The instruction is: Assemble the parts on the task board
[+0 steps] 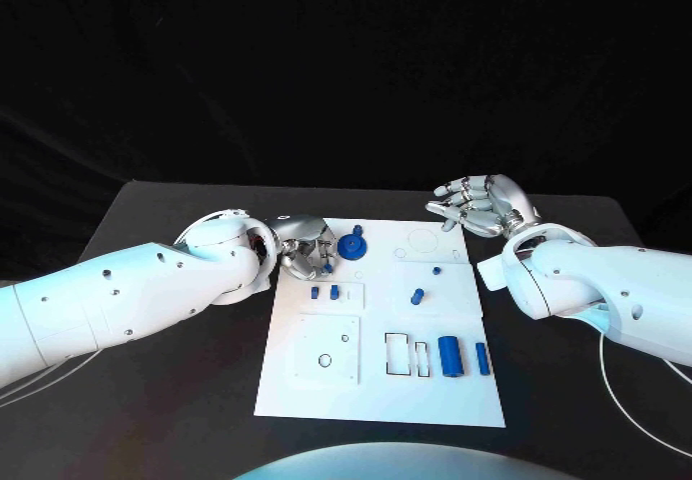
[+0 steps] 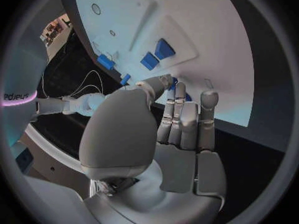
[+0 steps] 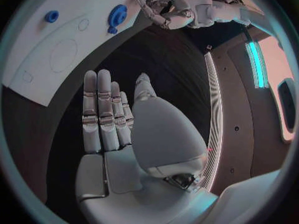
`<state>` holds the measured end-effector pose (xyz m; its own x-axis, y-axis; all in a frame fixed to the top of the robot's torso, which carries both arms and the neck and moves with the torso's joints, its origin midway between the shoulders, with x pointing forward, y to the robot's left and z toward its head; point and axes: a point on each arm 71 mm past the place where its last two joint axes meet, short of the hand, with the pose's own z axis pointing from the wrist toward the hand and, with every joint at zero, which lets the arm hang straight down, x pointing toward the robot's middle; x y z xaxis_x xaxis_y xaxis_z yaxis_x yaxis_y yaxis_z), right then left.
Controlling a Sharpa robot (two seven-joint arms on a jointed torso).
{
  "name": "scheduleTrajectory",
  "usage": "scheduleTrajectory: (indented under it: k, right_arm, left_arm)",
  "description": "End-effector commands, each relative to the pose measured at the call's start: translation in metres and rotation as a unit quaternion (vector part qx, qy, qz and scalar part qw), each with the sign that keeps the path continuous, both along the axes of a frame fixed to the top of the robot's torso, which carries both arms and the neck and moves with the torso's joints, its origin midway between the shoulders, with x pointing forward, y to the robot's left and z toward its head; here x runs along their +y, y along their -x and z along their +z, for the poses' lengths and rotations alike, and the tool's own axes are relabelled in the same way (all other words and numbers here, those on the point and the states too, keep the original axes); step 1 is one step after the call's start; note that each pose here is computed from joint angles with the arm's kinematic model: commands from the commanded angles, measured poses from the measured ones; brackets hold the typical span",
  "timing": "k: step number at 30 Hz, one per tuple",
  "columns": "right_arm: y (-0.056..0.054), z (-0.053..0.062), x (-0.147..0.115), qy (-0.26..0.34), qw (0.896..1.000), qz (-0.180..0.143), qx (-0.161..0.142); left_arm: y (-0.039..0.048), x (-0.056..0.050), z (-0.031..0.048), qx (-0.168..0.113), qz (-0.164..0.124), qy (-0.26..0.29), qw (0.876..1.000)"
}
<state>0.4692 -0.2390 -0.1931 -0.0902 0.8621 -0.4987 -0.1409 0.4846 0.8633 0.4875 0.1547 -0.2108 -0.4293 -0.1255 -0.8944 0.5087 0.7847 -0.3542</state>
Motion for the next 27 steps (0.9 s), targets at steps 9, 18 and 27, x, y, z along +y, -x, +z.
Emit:
scheduleTrajectory:
  k: [9, 18, 27]
  right_arm:
    - [0.0002, 0.0004, 0.0011, 0.001, 1.000, 0.005, -0.004]
    - [0.0002, 0.0003, 0.0011, 0.001, 1.000, 0.005, -0.004]
    - [0.0001, 0.0001, 0.0011, 0.001, 1.000, 0.005, -0.003]
  left_arm:
    - [0.0012, -0.0036, -0.0017, 0.007, -0.005, -0.003, 1.000]
    - [0.0007, -0.0026, -0.0032, 0.013, -0.002, -0.011, 1.000]
    - [0.0002, -0.0014, -0.0045, 0.018, 0.001, -0.017, 1.000]
